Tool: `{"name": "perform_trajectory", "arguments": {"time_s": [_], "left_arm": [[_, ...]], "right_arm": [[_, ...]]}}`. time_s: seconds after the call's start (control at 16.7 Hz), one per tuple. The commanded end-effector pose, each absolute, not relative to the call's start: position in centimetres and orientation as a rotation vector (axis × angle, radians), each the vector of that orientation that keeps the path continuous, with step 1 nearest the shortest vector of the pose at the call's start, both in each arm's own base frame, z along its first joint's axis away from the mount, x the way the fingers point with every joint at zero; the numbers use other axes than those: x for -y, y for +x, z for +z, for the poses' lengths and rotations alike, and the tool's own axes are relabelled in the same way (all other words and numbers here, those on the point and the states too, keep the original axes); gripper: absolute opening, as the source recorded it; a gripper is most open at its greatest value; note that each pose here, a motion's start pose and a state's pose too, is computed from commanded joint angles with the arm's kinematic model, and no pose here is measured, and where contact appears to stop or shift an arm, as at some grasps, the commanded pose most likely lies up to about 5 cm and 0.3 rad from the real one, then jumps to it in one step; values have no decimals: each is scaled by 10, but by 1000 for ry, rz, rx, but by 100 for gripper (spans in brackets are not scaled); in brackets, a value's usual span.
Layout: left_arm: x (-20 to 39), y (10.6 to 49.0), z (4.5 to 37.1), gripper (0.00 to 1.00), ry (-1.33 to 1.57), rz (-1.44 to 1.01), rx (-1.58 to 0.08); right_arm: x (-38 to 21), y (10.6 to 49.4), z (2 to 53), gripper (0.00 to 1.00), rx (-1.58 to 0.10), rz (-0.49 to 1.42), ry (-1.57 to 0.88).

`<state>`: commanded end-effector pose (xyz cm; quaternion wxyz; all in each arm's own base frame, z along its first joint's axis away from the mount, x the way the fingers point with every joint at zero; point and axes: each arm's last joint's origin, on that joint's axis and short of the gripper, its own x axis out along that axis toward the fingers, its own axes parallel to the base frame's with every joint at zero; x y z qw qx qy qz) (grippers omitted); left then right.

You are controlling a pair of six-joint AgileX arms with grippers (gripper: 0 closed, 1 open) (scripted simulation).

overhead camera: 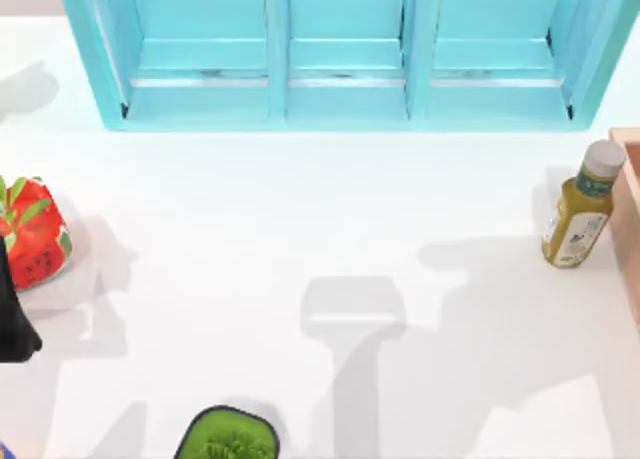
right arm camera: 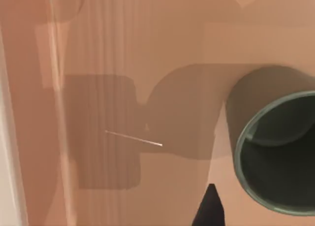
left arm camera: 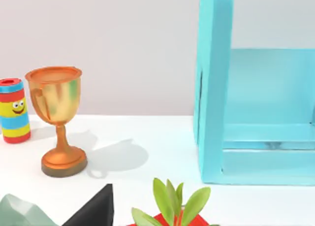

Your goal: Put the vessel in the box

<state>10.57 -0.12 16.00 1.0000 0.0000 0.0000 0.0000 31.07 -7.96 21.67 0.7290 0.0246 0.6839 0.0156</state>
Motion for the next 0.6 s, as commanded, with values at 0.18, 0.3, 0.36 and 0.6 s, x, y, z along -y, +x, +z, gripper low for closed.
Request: {"name": "perform_trajectory", "arguments": {"time_s": [0.18,0.3,0.36,0.6], "left_arm": [[1,106,160,100,0,0,0],[1,106,160,100,0,0,0],[1,106,160,100,0,0,0],[1,106,160,100,0,0,0]], "right_arm": [[80,311,217,90,-1506,34,54],[80,311,217,100,-1506,34,54],[80,311,217,100,-1506,34,54],[80,311,217,100,-1506,34,54]]}}
